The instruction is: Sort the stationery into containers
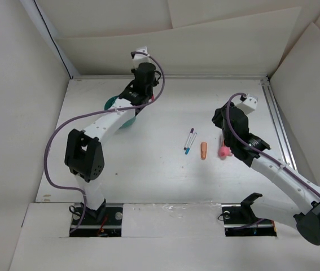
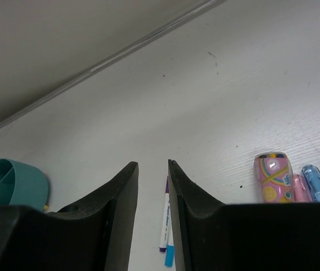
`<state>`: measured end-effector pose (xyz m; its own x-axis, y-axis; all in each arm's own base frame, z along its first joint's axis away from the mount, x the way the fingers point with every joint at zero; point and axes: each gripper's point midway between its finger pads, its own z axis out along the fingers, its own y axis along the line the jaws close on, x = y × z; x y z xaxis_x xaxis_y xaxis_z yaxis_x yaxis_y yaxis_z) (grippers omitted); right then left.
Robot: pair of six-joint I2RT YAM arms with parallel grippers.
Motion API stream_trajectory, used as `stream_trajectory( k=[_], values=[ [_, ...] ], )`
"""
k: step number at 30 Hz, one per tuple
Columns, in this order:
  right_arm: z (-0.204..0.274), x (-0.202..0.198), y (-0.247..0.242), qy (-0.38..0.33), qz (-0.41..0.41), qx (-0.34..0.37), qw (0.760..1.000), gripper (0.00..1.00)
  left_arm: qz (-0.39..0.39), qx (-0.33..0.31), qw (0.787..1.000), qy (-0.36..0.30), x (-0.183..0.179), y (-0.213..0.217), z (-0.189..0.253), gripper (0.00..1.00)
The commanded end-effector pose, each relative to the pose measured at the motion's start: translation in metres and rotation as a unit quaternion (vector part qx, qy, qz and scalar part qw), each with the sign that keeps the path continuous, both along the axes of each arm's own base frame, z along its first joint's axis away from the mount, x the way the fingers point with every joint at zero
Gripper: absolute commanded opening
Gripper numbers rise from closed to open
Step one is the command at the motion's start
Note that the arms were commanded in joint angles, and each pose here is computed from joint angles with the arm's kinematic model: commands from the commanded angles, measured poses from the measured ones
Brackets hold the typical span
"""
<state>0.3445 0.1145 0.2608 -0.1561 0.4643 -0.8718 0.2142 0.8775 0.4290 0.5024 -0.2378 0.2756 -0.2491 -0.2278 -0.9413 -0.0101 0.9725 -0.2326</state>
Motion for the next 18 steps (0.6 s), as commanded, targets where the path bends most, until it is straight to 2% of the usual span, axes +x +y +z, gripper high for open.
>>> stream_trajectory(
  k=[1,5,6,11,13,18],
  values=[
    [0.019,0.002,0.0,-0.031,-0.001,0.022,0.999,0.34,0.082,-0.029,0.995,-0.054,0.014,0.043,0.042,0.0],
    [0.016,0.002,0.002,-0.03,0.003,0.023,0.999,0.34,0.143,-0.02,0.988,-0.059,0.014,0.089,0.034,0.0],
    [0.016,0.002,0.002,-0.03,0.003,0.023,0.999,0.34,0.163,-0.028,0.983,-0.075,0.013,0.104,0.043,0.0],
    [0.016,0.002,0.005,-0.029,0.012,0.025,0.999,0.34,0.227,-0.025,0.971,-0.07,0.001,0.158,0.02,0.0],
    [0.016,0.002,0.005,-0.029,0.012,0.025,0.999,0.34,0.226,-0.026,0.971,-0.07,0.0,0.162,0.016,0.0],
    [0.019,0.001,0.006,-0.032,0.017,0.029,0.999,0.34,0.247,0.021,0.966,-0.074,0.003,0.169,0.003,0.0]
  ],
)
